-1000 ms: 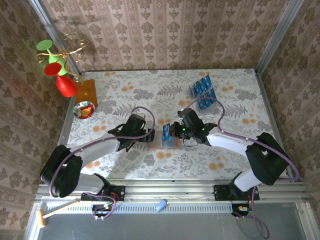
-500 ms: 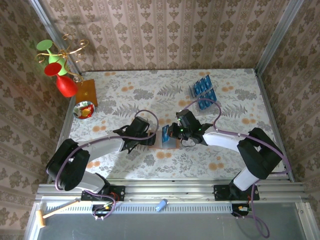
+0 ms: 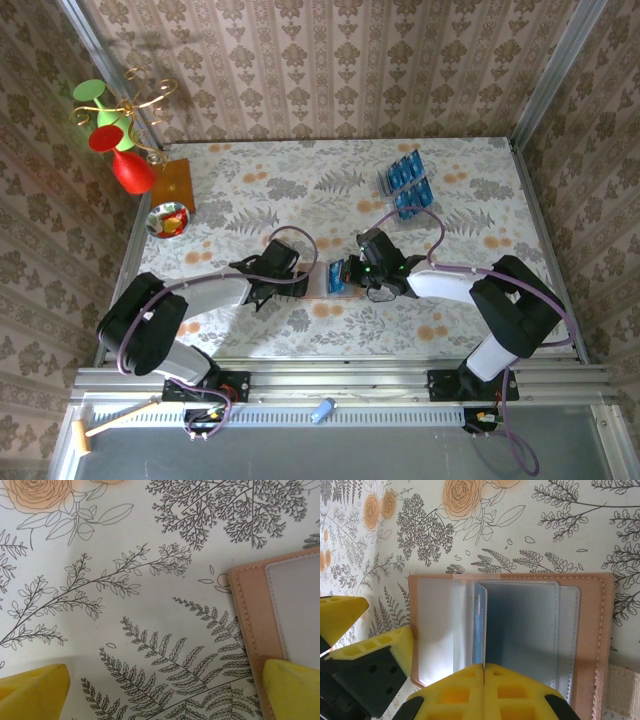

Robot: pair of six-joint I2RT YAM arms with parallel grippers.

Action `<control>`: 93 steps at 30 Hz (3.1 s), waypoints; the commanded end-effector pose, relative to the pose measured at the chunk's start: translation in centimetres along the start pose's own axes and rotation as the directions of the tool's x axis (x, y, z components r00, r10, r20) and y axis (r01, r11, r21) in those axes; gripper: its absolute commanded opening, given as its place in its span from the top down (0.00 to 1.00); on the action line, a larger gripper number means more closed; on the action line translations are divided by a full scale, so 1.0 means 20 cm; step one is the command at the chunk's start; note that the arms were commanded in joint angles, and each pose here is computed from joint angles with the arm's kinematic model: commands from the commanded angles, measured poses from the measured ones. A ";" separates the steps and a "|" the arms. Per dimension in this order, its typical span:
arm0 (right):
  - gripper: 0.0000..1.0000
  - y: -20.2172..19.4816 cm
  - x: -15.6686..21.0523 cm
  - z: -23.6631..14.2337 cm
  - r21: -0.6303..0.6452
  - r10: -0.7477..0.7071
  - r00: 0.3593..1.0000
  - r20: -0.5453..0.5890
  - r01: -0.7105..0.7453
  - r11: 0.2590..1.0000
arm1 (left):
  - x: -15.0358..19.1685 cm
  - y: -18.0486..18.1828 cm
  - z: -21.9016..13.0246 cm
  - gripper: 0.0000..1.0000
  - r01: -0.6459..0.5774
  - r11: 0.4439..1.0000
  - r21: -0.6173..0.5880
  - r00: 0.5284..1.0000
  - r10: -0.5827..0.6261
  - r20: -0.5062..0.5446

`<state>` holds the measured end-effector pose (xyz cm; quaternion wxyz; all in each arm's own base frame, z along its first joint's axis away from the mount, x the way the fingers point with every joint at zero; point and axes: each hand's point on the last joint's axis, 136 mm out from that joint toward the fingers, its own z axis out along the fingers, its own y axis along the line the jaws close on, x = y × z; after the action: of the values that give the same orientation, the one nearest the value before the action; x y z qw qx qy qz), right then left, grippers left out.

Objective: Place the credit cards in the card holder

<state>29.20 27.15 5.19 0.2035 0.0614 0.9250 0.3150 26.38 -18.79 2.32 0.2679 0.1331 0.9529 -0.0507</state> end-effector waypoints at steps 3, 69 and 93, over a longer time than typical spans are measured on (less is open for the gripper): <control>1.00 -0.05 -0.01 -0.02 0.018 0.009 0.999 0.040 -0.009 1.000 | 0.05 0.02 0.02 0.00 -0.004 1.000 -0.028 1.000 0.004 -0.018; 1.00 0.03 -0.14 -0.14 -0.118 0.030 0.994 0.105 -0.017 0.993 | 0.09 -0.06 0.02 0.00 0.019 1.000 -0.008 1.000 -0.019 -0.019; 1.00 0.06 -0.13 0.00 -0.252 0.082 0.986 0.146 -0.043 0.967 | 0.10 -0.05 0.01 0.00 0.030 1.000 -0.004 0.999 -0.030 -0.013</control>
<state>31.84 27.18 7.27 0.2735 0.0883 0.8604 0.4209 25.77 -20.75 2.16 0.2815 0.1248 0.9485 -0.0743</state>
